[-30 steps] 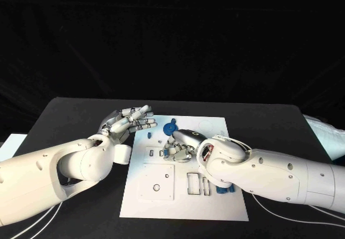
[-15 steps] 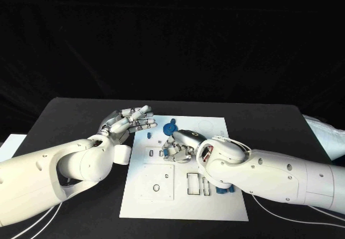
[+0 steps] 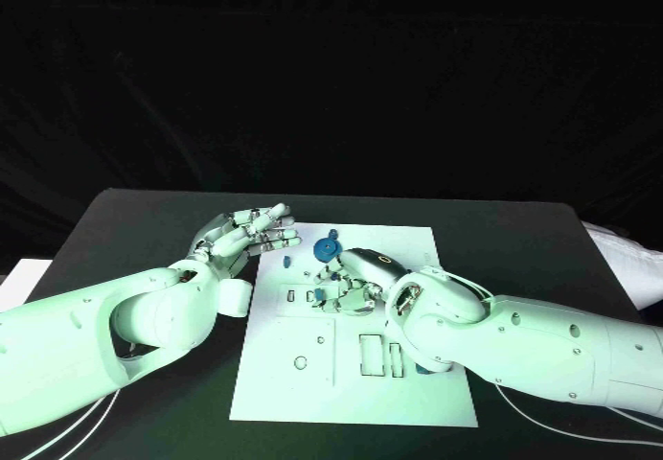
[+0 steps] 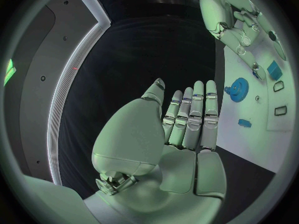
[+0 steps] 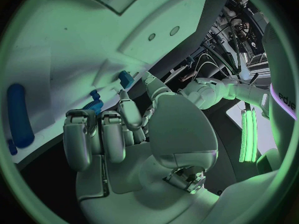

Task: Assemble the parts on the task board

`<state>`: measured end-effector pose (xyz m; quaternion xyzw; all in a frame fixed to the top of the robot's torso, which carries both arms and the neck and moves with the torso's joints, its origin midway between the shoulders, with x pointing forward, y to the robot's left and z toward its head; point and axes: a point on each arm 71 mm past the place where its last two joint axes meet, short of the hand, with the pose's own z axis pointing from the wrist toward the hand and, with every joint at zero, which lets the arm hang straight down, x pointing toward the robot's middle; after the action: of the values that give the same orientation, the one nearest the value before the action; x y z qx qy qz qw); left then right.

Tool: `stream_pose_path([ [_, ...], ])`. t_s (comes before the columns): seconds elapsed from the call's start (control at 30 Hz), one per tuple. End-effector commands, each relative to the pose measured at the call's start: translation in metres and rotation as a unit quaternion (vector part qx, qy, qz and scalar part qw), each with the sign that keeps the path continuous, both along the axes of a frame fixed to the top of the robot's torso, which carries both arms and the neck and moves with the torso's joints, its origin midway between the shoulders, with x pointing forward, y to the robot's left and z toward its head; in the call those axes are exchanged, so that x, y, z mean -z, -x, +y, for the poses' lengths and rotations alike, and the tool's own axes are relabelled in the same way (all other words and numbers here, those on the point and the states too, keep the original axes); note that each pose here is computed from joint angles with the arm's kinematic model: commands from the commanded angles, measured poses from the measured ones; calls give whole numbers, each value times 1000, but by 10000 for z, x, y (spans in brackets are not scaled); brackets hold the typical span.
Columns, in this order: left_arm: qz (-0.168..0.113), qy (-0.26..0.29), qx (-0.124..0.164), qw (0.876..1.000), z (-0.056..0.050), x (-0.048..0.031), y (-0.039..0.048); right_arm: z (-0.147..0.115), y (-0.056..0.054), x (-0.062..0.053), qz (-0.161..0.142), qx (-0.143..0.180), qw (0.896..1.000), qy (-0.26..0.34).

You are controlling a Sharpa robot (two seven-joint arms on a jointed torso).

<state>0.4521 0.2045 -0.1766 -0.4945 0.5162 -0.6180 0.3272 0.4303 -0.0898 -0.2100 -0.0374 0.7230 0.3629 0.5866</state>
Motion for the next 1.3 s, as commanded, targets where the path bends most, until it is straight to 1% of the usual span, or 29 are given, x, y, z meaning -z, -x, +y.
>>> stream_pose_path([
  [0.03,-3,6,7,1000,-14,-11,-4,-22,40,-162,-44,-14,997,-60],
  [0.13,-1,-6,11,1000,-5,3,-13,-78,65,-281,-46,-35,995,-80],
  [0.23,3,-39,28,999,2,30,-21,-162,86,-388,-30,-58,993,-94],
  [0.3,10,-76,47,996,4,61,-17,-243,99,-468,-16,-67,992,-103],
  [0.37,23,-120,65,990,10,99,-7,-344,104,-546,-1,-66,991,-115],
  [0.4,37,-157,83,983,5,128,0,-400,102,-586,6,-63,991,-121],
  [0.43,44,-183,94,978,0,142,3,-498,87,-653,14,-53,990,-132],
  [0.47,51,-210,105,971,-5,155,6,-565,71,-693,19,-45,989,-140],
  [0.53,65,-265,136,953,-28,187,20,-690,32,-757,26,-26,987,-156],
  [0.57,73,-297,156,939,-42,203,31,-762,8,-787,29,-15,986,-164],
  [0.6,80,-332,173,924,-54,215,37,-833,-16,-813,32,-4,985,-170],
  [0.67,84,-402,196,890,-79,210,30,-969,-61,-857,34,17,983,-179],
  [0.7,84,-441,205,870,-91,198,19,-1040,-85,-877,35,27,982,-181],
  [0.77,81,-498,212,837,-103,184,5,-1138,-120,-898,35,42,982,-183],
  [0.8,81,-521,214,823,-107,177,-1,-1177,-135,-902,37,48,981,-183],
  [0.83,81,-540,214,810,-110,169,-9,-1211,-150,-902,38,54,981,-182],
  [0.9,82,-568,213,791,-117,154,-29,-1261,-173,-902,40,62,981,-180],
  [0.97,82,-590,209,776,-132,140,-54,-1302,-191,-901,41,69,981,-179],
  [1.07,82,-610,205,761,-176,129,-82,-1346,-210,-899,42,77,980,-177],
  [1.17,82,-619,202,754,-237,123,-103,-1372,-224,-895,42,81,980,-176],
  [1.3,83,-625,195,752,-301,114,-134,-1386,-235,-891,42,84,980,-174],
])
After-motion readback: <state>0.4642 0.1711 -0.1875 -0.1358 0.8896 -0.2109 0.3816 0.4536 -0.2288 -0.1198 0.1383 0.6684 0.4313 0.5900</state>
